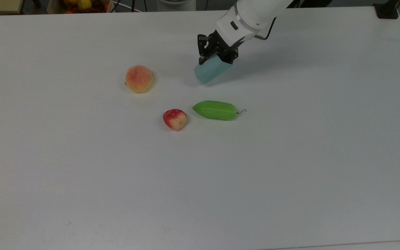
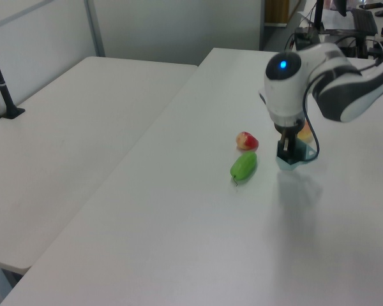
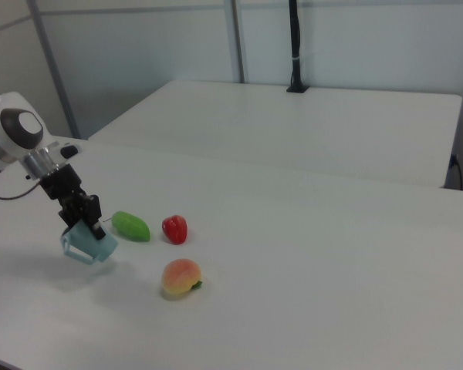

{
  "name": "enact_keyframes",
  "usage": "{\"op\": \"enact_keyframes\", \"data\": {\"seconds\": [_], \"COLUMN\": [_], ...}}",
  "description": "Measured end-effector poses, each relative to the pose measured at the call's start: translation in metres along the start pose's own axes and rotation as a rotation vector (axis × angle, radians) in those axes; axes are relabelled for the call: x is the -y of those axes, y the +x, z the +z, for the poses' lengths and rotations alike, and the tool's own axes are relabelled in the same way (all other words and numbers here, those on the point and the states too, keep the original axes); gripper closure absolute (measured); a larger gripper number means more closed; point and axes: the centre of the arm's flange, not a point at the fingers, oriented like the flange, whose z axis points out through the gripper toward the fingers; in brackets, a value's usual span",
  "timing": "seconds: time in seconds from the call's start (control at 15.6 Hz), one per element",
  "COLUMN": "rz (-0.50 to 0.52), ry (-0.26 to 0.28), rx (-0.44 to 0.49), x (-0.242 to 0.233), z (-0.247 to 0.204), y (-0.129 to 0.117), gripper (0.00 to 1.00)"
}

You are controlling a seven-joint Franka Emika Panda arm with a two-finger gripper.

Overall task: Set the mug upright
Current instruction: 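Lift the mug and rotate it so its opening faces up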

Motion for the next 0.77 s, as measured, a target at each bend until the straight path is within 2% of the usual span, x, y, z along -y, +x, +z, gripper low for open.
{"op": "enact_keyframes", "data": {"seconds": [0.26, 0.45, 0.64, 0.77], "rz": [-0.026, -0.014, -0.002, -0.045], "ry": [0.152, 0.261, 0.397, 0.473], "rx": [0.027, 0.055, 0.067, 0.059], "x": [-0.033, -0.075, -0.124, -0.14], "z": [-0.03, -0.053, -0.076, -0.075], "y": [0.0, 0.003, 0.009, 0.011], "gripper": [0.91, 0.91, 0.91, 0.91]}}
